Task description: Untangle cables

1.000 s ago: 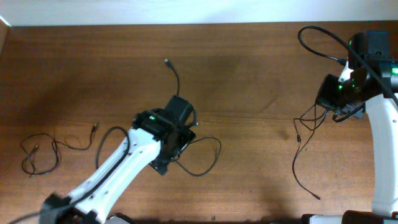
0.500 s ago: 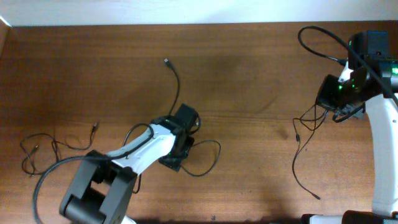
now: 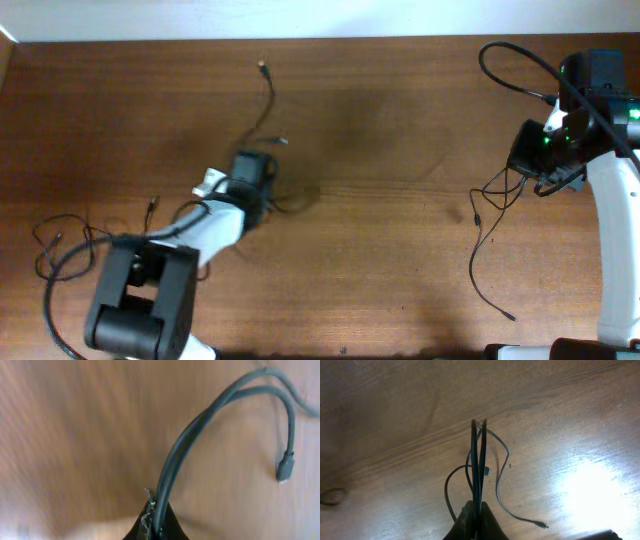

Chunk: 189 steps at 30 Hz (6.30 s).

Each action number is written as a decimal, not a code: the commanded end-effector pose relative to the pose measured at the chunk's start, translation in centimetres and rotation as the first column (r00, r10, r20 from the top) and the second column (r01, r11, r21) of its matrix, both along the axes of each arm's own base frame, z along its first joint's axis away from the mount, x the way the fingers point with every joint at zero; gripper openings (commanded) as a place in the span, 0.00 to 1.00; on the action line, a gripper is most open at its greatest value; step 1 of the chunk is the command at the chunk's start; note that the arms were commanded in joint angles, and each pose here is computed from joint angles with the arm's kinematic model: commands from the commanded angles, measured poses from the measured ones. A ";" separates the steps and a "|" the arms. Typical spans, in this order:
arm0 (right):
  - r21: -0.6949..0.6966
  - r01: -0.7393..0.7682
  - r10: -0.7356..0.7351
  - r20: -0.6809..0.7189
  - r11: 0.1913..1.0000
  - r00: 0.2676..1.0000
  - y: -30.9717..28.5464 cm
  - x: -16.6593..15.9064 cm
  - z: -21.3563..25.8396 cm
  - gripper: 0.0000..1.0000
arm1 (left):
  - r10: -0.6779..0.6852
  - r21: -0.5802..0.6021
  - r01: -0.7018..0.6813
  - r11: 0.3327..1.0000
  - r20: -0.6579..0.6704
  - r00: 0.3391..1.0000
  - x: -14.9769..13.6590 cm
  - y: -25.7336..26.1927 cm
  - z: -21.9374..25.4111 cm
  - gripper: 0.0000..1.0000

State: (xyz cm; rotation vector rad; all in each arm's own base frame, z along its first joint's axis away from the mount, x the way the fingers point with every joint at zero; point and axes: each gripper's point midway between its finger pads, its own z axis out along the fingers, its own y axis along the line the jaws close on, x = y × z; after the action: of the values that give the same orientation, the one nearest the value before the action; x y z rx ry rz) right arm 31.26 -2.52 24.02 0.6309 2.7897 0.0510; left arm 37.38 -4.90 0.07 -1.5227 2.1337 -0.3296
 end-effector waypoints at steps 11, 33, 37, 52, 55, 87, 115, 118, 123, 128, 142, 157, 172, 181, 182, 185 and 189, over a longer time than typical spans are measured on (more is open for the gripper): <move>0.022 0.001 -0.003 0.070 1.000 0.998 0.3 1.8 0.3 0.04 | 0.340 0.249 -0.464 0.850 0.412 0.845 6.9 29.9 13.6 0.00; 0.312 -0.607 0.431 0.479 0.731 0.765 13.1 5.0 5.9 0.04 | -0.464 0.229 0.450 0.863 0.710 0.529 13.4 10.2 28.3 0.99; 0.150 -0.824 0.595 0.623 0.546 0.508 22.3 5.3 8.0 0.04 | -0.631 0.434 0.501 0.749 0.698 0.340 11.1 5.6 33.6 0.99; 0.265 -0.646 0.657 0.059 0.716 0.752 21.9 8.7 -13.8 0.21 | -0.699 0.249 0.716 0.652 0.564 0.440 4.5 0.2 29.6 0.99; 0.203 -0.582 0.597 -0.022 0.788 0.802 20.2 8.8 -15.0 0.23 | -0.745 0.261 0.762 0.592 0.539 0.394 4.1 -4.2 29.1 0.99; 0.125 0.023 -0.010 -0.100 0.992 0.995 -3.2 7.6 -0.4 0.99 | -0.961 0.598 0.780 -0.182 -0.278 -0.011 5.3 -26.4 -0.5 0.99; 0.126 0.018 -0.005 -0.106 0.992 0.994 -3.0 7.6 -0.5 0.99 | -0.664 0.602 0.597 0.531 -0.142 0.734 18.8 5.4 5.0 0.00; 0.126 -0.005 0.018 -0.106 0.992 0.994 -2.1 7.7 -0.5 0.99 | -0.613 0.640 0.511 0.574 -0.077 0.786 20.0 9.5 6.2 0.00; 0.114 -0.077 0.087 -0.081 0.991 0.993 0.5 8.6 -0.4 0.99 | -0.634 0.568 0.580 0.584 -0.127 0.763 18.6 9.4 4.2 0.68; 0.120 -0.074 0.087 -0.108 0.990 0.990 0.7 7.8 -0.4 0.99 | -0.658 0.565 0.583 0.583 -0.093 0.748 16.2 8.6 13.2 0.99; 0.028 -0.150 0.139 0.248 0.988 0.959 1.4 1.0 12.0 0.99 | -0.806 0.771 0.401 0.494 0.234 0.544 5.6 3.4 38.4 0.99; -0.117 -0.121 0.168 0.720 0.986 0.673 3.1 -17.2 24.5 0.98 | -0.806 0.677 0.545 0.495 0.123 0.579 -1.0 3.3 35.9 0.99; -0.180 -0.108 0.208 0.765 0.978 0.610 3.2 -20.8 24.7 0.99 | -0.806 0.512 0.701 0.497 -0.028 0.592 -4.8 3.3 30.8 0.99; -0.203 -0.095 0.223 0.840 0.975 0.494 3.1 -17.5 15.9 0.99 | -0.806 0.512 0.701 0.496 -0.029 0.591 -4.8 3.3 30.8 0.99; -0.206 -0.102 0.230 0.855 0.973 0.465 3.2 -16.7 14.1 0.99 | -0.806 0.512 0.701 0.497 -0.029 0.592 -4.8 3.3 30.8 0.99; -0.221 -0.105 0.245 0.895 0.969 0.374 3.5 -14.7 9.2 0.99 | -0.806 0.512 0.701 0.496 -0.029 0.591 -4.8 3.3 30.8 0.99; -0.233 -0.100 0.253 0.916 0.967 0.312 3.4 -12.7 4.4 0.99 | -0.806 0.512 0.701 0.497 -0.029 0.592 -4.8 3.3 30.8 0.99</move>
State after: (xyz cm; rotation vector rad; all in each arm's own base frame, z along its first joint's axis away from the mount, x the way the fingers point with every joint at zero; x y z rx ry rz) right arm 17.99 0.63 30.68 0.1409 1.6437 0.1939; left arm 32.55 -1.47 30.62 -0.1769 2.3563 -0.2048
